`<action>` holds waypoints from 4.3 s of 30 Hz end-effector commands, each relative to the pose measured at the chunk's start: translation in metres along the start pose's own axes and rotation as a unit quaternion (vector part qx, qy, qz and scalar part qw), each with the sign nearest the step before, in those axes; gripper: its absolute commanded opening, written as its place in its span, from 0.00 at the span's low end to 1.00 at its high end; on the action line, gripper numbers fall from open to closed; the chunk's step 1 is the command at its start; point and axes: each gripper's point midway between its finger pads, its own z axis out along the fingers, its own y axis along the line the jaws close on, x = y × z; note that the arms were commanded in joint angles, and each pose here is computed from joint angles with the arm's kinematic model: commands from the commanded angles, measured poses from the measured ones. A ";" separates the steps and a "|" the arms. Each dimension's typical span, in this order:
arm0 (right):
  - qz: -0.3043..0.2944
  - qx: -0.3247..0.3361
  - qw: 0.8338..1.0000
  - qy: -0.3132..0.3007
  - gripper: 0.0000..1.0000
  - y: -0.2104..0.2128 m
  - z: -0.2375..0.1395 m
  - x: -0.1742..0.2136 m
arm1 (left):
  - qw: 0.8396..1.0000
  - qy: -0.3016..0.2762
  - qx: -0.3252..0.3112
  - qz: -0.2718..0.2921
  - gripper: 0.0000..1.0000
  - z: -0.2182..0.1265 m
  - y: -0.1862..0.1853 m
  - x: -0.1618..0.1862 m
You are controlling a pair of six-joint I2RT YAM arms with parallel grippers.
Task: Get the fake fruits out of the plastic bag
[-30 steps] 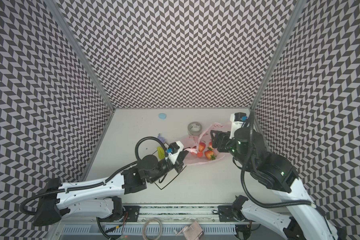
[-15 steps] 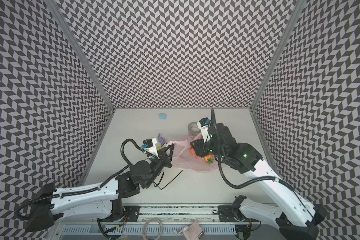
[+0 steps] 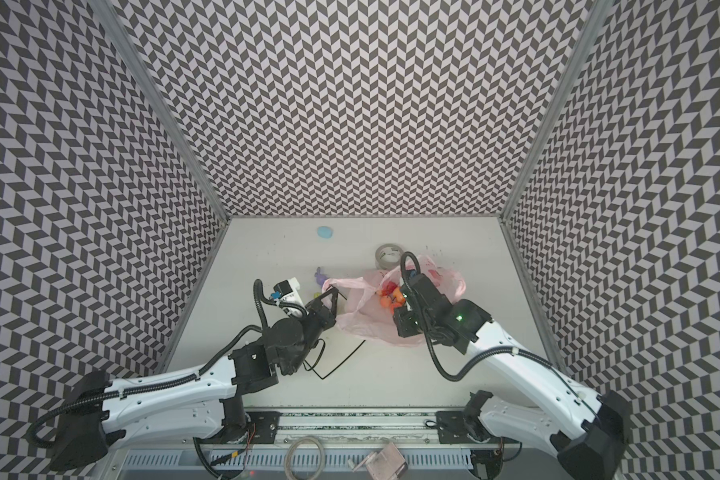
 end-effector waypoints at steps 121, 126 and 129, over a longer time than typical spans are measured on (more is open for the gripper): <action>-0.040 -0.311 0.937 -0.153 0.39 0.057 -0.082 -0.060 | 0.992 0.122 0.007 0.041 0.00 0.081 0.022 0.052; -0.065 -0.327 0.927 -0.170 0.39 0.062 -0.086 -0.060 | 0.990 0.127 0.012 0.058 0.00 0.100 0.013 0.058; -0.061 -0.332 0.920 -0.197 0.39 0.063 -0.096 -0.068 | 0.988 0.139 0.023 0.067 0.00 0.110 0.007 0.064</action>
